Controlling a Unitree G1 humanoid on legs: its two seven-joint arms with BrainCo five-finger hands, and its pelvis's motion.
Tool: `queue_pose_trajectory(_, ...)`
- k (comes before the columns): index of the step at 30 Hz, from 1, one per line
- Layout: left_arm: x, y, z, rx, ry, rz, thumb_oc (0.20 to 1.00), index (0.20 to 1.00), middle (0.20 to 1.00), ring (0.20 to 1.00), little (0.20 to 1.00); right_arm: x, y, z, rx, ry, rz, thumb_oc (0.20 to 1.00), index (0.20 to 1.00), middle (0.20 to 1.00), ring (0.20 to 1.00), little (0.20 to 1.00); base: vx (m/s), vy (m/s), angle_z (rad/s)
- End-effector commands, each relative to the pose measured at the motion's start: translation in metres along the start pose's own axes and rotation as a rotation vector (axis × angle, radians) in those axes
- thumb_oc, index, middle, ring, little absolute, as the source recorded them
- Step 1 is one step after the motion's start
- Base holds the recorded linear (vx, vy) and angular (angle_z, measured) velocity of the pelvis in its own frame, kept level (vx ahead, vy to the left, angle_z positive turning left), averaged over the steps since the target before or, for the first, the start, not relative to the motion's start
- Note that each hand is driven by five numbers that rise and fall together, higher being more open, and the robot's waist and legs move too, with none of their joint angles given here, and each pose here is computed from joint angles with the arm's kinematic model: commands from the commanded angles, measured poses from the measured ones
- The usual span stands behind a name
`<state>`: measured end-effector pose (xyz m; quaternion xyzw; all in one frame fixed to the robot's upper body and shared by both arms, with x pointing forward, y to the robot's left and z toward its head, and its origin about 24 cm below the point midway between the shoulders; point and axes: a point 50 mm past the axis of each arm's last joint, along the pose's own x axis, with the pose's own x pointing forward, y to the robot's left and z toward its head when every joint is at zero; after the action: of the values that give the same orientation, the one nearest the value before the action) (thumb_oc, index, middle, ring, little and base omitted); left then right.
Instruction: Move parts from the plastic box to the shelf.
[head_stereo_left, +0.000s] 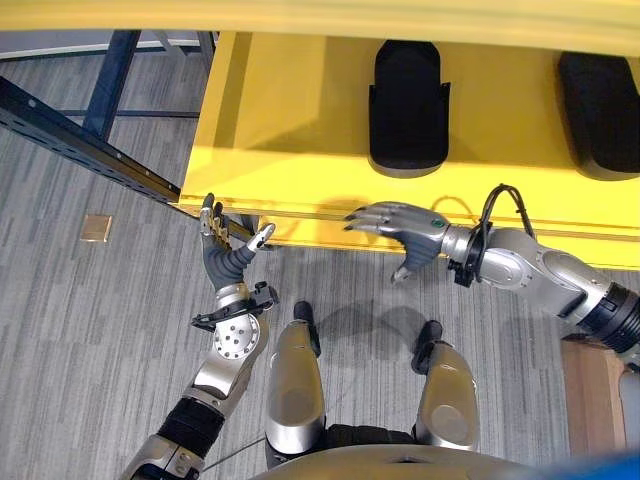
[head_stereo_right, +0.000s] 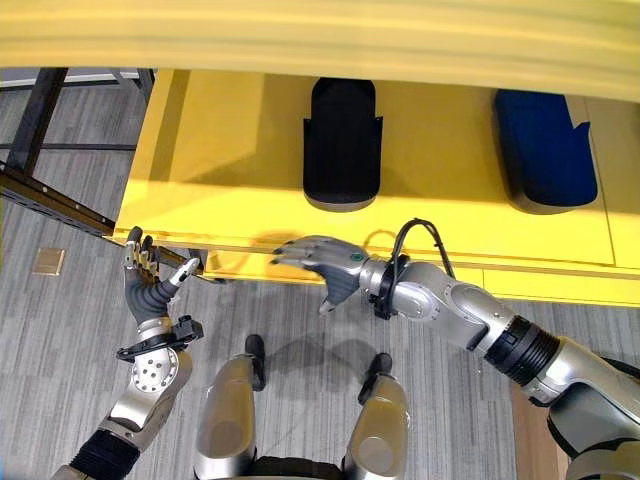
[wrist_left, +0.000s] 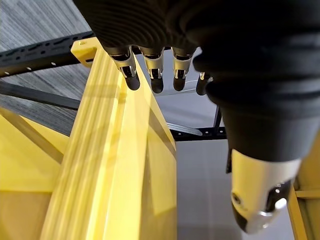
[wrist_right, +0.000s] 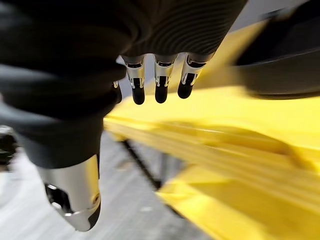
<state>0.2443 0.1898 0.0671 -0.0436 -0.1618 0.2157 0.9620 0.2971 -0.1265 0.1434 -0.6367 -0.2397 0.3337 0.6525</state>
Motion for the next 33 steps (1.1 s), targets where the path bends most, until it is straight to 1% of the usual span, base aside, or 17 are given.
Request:
queue_pose_trajectory(1, -0.005, 0.006, 0.005, 0.023, -0.058, -0.001, 1.000, 1.000, 1.000, 1.000, 1.000, -0.003, -0.018, 0.013, -0.020, -0.083, -0.152, 1.000, 1.000, 1.000, 1.000, 1.000, 0.04, 0.002, -0.02)
queue_pose_trajectory(4, -0.005, 0.005, 0.005, 0.024, -0.053, -0.002, 1.000, 1.000, 1.000, 1.000, 1.000, -0.003, -0.018, 0.004, -0.019, -0.027, -0.192, 1.000, 1.000, 1.000, 1.000, 1.000, 0.02, 0.004, 0.01)
queue_pose_trajectory(6, -0.005, 0.005, 0.005, 0.022, -0.046, -0.002, 1.000, 1.000, 1.000, 1.000, 1.000, -0.003, -0.017, 0.002, -0.025, -0.036, -0.199, 1.000, 1.000, 1.000, 1.000, 1.000, 0.00, 0.000, 0.00)
queue_pose_trajectory(12, -0.006, 0.004, 0.003, 0.019, -0.039, -0.011, 1.000, 1.000, 1.000, 1.000, 1.000, -0.001, -0.009, -0.007, -0.009, 0.018, -0.152, 1.000, 1.000, 1.000, 1.000, 1.000, 0.01, 0.000, 0.00)
queue_pose_trajectory(22, -0.006, 0.006, 0.000, 0.010, -0.010, -0.002, 1.000, 1.000, 1.000, 1.000, 1.000, -0.002, 0.002, -0.033, -0.023, 0.206, -0.123, 1.000, 1.000, 1.000, 1.000, 1.000, 0.00, 0.000, 0.00)
queue_pose_trajectory(33, -0.006, 0.004, 0.000, 0.004, 0.012, -0.008, 1.000, 1.000, 1.000, 1.000, 1.000, 0.001, 0.000, -0.048, -0.035, 0.328, -0.166, 1.000, 1.000, 1.000, 1.000, 1.000, 0.01, 0.001, 0.00)
